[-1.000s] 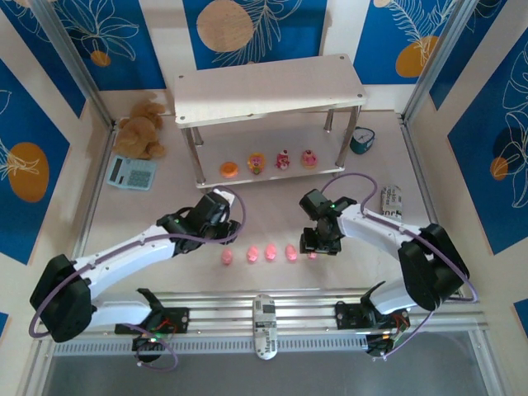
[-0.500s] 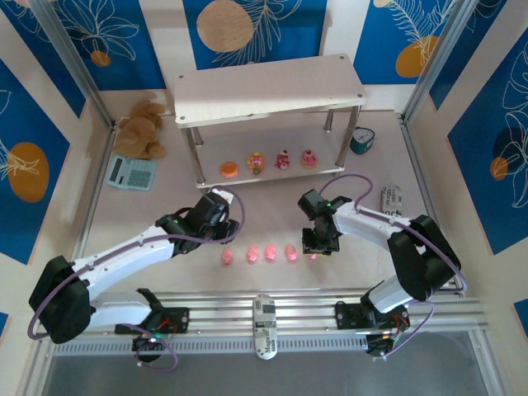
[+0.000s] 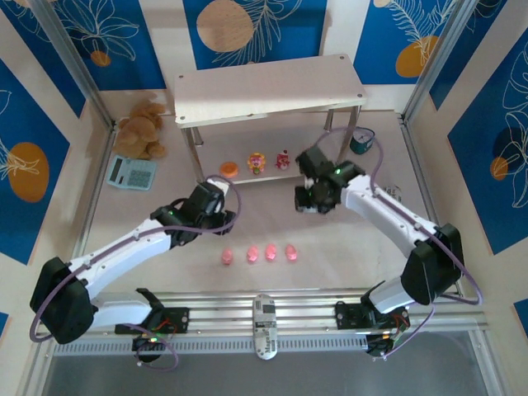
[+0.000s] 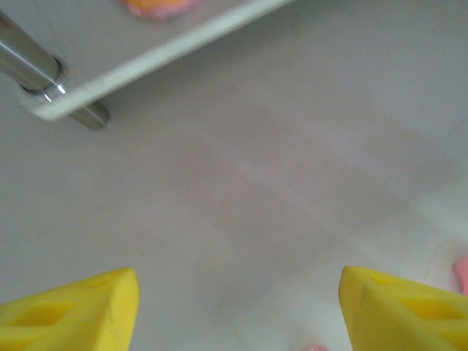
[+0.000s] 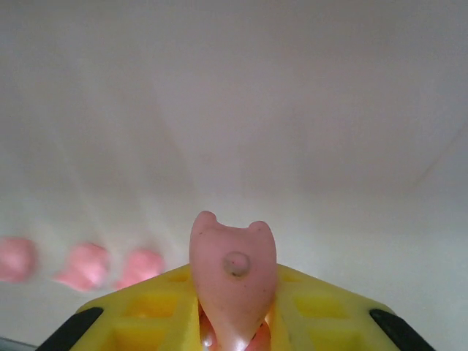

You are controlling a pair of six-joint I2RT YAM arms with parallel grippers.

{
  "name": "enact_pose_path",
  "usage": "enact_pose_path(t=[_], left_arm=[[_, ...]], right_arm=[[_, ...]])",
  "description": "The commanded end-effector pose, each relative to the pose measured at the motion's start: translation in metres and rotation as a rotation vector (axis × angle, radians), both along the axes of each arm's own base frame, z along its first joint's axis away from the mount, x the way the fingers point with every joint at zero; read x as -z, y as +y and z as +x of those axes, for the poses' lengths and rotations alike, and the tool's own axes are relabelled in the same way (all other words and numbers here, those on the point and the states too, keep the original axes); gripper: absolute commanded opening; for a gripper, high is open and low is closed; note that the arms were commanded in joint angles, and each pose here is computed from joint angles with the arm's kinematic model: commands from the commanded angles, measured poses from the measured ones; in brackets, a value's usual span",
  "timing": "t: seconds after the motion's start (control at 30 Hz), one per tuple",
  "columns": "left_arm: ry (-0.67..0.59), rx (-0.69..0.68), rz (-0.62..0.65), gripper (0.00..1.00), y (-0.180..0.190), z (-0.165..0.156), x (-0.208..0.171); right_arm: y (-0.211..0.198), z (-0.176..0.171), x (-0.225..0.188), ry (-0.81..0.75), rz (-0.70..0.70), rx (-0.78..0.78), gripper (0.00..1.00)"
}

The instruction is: Place and organize the plastic toys onto the shelf

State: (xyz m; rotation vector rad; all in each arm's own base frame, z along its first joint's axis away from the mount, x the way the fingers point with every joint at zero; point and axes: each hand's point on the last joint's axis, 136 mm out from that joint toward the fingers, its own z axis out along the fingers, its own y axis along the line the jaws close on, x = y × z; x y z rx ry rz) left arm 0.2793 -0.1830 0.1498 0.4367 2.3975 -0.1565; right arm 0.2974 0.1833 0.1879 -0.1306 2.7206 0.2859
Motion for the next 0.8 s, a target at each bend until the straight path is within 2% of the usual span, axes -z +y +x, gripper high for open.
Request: enact_pose_path(t=[0.0, 0.17, 0.33, 0.53, 0.77], left_arm=[[-0.034, 0.018, -0.049, 0.72, -0.002, 0.011, -0.03], [-0.06, 0.026, -0.083, 0.72, -0.004, 0.019, -0.049], [-0.061, 0.026, -0.084, 0.72, -0.004, 0.021, -0.053], [-0.061, 0.019, -0.079, 0.72, 0.0, 0.021, -0.054], [-0.061, 0.018, -0.079, 0.72, 0.0, 0.024, -0.056]], right_arm=[[-0.002, 0.035, -0.071, -0.191, -0.022, -0.067, 0.26], [0.011, 0.077, -0.148, -0.398, -0.013, -0.109, 0.26], [0.016, 0.105, -0.188, -0.51, 0.005, -0.117, 0.26], [0.022, 0.126, -0.216, -0.617, 0.013, -0.125, 0.27], [0.03, 0.147, -0.218, -0.64, 0.02, -0.144, 0.27]])
